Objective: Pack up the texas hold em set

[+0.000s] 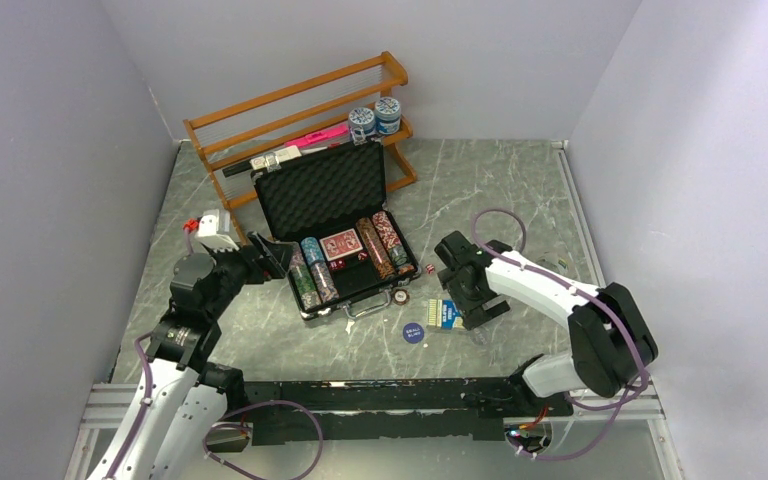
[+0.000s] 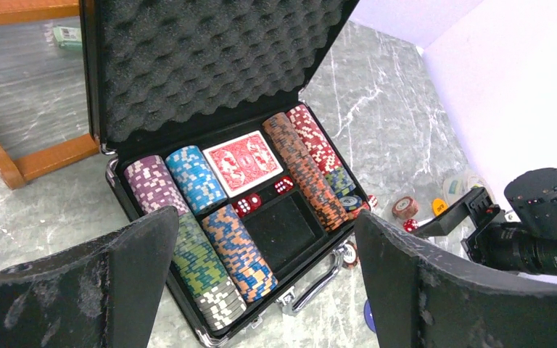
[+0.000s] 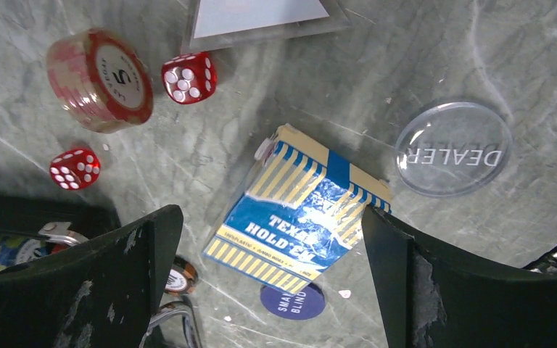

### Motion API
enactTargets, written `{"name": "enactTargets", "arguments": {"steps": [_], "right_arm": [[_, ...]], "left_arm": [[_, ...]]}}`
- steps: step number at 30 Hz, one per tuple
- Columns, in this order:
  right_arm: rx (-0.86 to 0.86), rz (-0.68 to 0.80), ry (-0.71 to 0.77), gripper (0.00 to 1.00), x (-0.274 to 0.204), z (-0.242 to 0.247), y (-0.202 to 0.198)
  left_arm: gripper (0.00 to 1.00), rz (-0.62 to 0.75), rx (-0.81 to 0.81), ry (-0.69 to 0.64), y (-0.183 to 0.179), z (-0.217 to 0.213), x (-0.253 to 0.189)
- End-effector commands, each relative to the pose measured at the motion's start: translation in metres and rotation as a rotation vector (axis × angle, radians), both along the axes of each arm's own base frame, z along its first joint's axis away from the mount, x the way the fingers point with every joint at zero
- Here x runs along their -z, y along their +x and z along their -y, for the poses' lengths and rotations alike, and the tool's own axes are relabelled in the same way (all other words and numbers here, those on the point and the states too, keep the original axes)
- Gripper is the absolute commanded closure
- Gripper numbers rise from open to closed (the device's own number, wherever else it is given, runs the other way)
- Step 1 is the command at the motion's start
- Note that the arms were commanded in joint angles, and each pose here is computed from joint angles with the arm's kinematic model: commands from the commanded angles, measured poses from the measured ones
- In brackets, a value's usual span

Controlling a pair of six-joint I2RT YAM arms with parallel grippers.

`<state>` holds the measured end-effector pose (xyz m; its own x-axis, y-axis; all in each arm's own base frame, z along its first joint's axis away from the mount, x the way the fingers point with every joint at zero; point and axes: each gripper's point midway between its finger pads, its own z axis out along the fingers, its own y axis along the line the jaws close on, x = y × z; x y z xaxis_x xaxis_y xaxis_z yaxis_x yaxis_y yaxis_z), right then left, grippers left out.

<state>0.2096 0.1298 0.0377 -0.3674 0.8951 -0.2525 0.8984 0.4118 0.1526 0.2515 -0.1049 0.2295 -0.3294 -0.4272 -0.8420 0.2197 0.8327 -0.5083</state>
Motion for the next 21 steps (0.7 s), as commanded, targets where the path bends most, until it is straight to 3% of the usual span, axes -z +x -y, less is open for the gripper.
{"name": "enactTargets", "arguments": {"steps": [1, 8, 15, 21], "right_arm": [[0.076, -0.010, 0.057, 0.00, 0.009, -0.009, 0.002], [0.088, -0.044, 0.088, 0.05, 0.021, -0.014, -0.005], [0.053, -0.027, 0.021, 0.03, -0.002, -0.008, 0.005], [0.064, -0.032, 0.130, 0.03, -0.010, -0.023, 0.000]], "left_arm": [[0.05, 0.026, 0.042, -0.028, -0.001, 0.008, -0.007], [0.05, 0.020, 0.043, 0.004, 0.000, 0.007, -0.007], [0.05, 0.013, 0.040, 0.005, 0.001, 0.006, -0.003], [0.05, 0.006, 0.040, 0.001, 0.000, 0.006, -0.003]]}}
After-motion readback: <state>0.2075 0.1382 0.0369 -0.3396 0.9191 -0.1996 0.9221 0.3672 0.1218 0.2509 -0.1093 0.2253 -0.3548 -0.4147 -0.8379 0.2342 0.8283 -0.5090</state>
